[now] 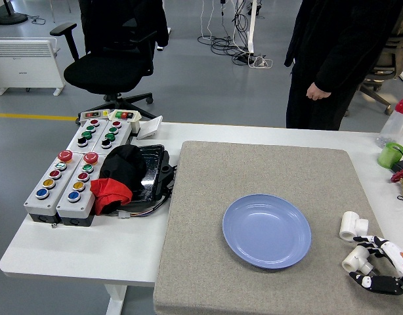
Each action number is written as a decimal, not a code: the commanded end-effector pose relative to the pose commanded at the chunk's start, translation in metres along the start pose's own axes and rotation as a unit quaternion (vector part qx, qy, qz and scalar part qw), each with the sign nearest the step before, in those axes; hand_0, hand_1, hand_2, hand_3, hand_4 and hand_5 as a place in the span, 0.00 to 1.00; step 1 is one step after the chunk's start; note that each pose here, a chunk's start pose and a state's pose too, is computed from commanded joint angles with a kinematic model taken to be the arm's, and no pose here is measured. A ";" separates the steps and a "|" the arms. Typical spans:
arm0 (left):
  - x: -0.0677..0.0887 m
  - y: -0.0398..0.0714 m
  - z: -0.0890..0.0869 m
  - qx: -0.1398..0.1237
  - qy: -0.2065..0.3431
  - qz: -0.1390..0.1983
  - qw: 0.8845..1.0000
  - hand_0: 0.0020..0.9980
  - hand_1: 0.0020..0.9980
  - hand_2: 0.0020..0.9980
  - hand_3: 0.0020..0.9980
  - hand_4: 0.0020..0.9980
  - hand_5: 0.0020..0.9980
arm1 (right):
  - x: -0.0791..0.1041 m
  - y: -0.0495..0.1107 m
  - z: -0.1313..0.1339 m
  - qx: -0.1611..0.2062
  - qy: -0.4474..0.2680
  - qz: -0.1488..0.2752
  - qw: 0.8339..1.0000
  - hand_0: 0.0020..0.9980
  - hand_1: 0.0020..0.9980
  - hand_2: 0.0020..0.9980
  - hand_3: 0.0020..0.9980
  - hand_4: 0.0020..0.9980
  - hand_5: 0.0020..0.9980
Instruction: Pick pipe place plate twice
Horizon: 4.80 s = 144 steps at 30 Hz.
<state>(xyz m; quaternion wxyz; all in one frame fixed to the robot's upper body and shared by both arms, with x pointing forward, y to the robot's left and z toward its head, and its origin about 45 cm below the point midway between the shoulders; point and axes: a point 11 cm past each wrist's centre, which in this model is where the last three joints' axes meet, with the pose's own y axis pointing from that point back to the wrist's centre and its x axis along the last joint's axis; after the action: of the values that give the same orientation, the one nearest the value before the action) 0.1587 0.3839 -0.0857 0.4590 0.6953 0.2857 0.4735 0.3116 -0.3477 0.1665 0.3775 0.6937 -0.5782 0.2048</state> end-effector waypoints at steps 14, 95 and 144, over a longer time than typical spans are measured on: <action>0.003 0.001 0.003 -0.003 0.003 0.003 1.000 0.66 0.63 0.63 0.57 0.41 1.00 | 0.009 -0.001 -0.017 0.037 0.000 0.024 0.999 0.26 0.41 0.52 0.61 0.54 0.04; -0.004 0.000 0.000 0.001 0.008 -0.005 1.000 0.65 0.63 0.64 0.57 0.41 1.00 | 0.021 -0.086 -0.030 -0.060 0.058 -0.020 0.996 0.84 0.83 0.94 0.95 0.84 0.39; -0.002 0.001 0.002 0.001 0.010 -0.005 1.000 0.66 0.63 0.64 0.57 0.41 1.00 | -0.050 -0.072 -0.137 0.075 0.121 -0.134 0.981 1.00 0.98 1.00 1.00 0.71 0.17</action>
<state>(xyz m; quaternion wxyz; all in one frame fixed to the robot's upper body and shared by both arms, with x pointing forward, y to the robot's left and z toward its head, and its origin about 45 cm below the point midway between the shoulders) 0.1597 0.3814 -0.0855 0.4578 0.6898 0.2938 0.4778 0.3887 -0.2075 0.1967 0.4154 0.7615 -0.4128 0.2777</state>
